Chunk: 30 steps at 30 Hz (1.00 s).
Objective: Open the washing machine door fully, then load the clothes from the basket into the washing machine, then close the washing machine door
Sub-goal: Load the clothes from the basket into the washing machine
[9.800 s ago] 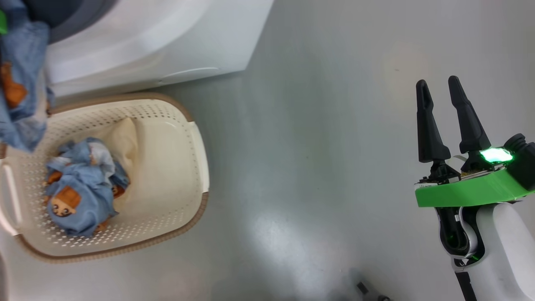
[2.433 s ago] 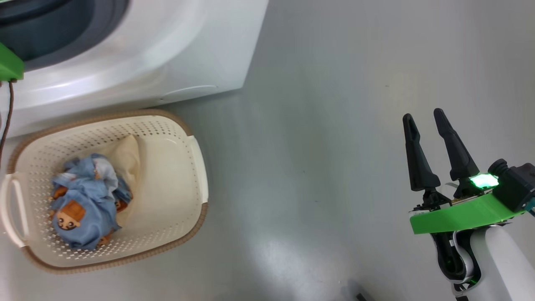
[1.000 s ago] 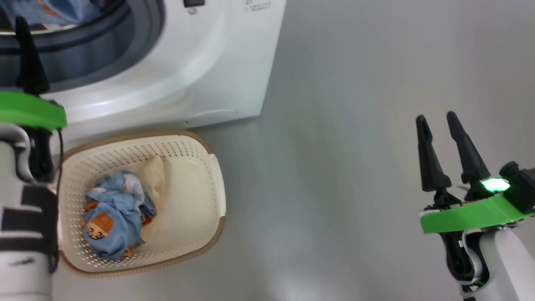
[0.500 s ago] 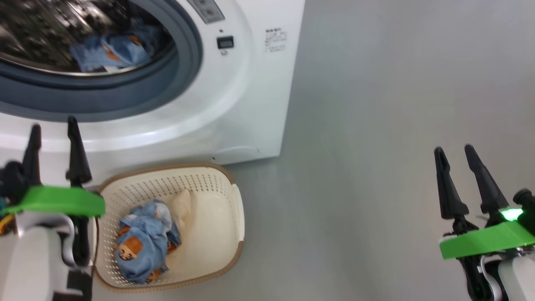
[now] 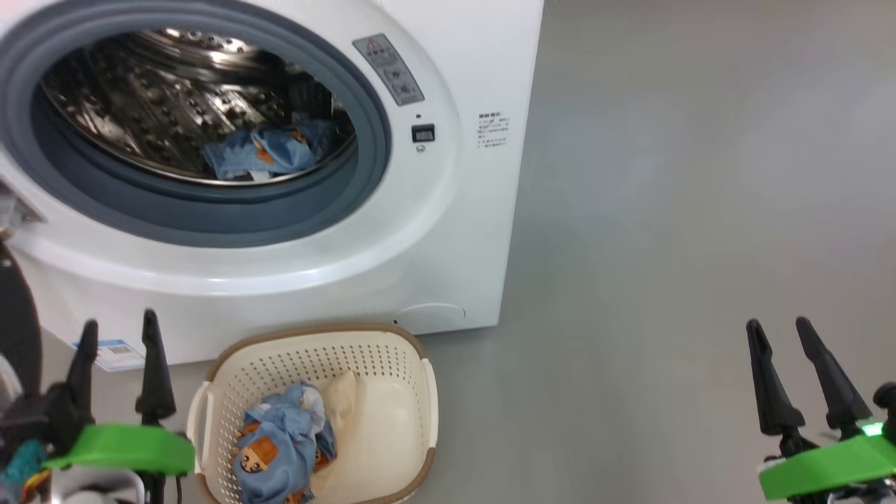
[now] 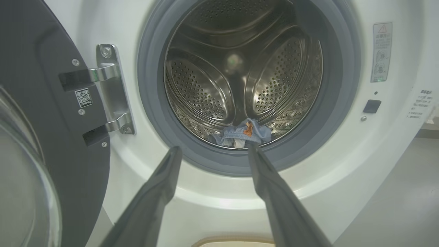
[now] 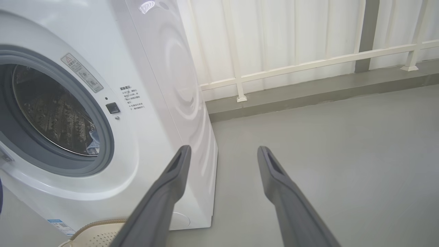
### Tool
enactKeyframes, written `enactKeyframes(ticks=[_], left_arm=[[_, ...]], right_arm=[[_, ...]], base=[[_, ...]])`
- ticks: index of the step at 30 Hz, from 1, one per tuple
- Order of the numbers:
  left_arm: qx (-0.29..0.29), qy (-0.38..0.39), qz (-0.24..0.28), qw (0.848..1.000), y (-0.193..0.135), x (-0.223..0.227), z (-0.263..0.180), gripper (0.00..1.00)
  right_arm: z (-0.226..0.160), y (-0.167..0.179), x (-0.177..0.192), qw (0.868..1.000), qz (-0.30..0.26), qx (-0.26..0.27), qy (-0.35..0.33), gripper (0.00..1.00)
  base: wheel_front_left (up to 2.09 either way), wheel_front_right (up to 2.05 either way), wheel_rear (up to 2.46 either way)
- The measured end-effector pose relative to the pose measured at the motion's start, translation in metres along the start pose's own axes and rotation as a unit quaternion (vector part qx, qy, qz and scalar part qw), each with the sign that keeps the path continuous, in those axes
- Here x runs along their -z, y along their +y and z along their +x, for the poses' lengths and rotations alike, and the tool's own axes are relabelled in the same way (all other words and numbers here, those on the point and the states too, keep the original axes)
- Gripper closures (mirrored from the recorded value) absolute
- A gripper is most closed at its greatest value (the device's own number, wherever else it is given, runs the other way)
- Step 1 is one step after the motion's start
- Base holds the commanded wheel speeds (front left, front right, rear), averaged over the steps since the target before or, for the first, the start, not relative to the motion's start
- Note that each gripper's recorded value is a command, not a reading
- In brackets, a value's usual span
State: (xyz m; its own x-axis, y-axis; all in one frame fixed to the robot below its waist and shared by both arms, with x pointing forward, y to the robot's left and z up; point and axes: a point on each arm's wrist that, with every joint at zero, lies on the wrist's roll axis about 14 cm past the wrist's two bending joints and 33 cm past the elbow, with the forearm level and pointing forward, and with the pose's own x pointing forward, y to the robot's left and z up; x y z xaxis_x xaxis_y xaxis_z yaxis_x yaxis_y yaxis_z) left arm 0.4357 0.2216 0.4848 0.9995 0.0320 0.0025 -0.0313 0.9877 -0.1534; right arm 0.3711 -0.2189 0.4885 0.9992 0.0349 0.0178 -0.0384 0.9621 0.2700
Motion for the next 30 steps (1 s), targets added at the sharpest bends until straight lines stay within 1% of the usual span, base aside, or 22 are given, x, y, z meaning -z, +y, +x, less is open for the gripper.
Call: enactKeyframes(ticks=[7, 11, 21, 30], left_arm=[[-0.016, 0.009, 0.006, 1.000, 0.014, 0.005, -0.043, 0.00], [-0.024, 0.008, 0.008, 1.000, 0.020, 0.004, -0.060, 0.00], [-0.033, -0.002, 0.011, 0.999, 0.028, -0.001, -0.087, 0.00], [-0.035, 0.001, 0.011, 0.999, 0.028, 0.002, -0.095, 0.00]], right_arm=[[-0.024, -0.001, 0.000, 1.000, 0.000, 0.002, 0.003, 0.00], [-0.032, 0.000, 0.001, 1.000, 0.000, 0.001, 0.005, 0.00], [-0.044, -0.004, -0.001, 1.000, 0.001, 0.008, 0.002, 0.00], [-0.043, -0.004, -0.003, 1.000, 0.002, 0.009, -0.003, 0.00]], base=[[0.00, 0.00, 0.00], [0.00, 0.00, 0.00], [0.00, 0.00, 0.00], [0.00, 0.00, 0.00]])
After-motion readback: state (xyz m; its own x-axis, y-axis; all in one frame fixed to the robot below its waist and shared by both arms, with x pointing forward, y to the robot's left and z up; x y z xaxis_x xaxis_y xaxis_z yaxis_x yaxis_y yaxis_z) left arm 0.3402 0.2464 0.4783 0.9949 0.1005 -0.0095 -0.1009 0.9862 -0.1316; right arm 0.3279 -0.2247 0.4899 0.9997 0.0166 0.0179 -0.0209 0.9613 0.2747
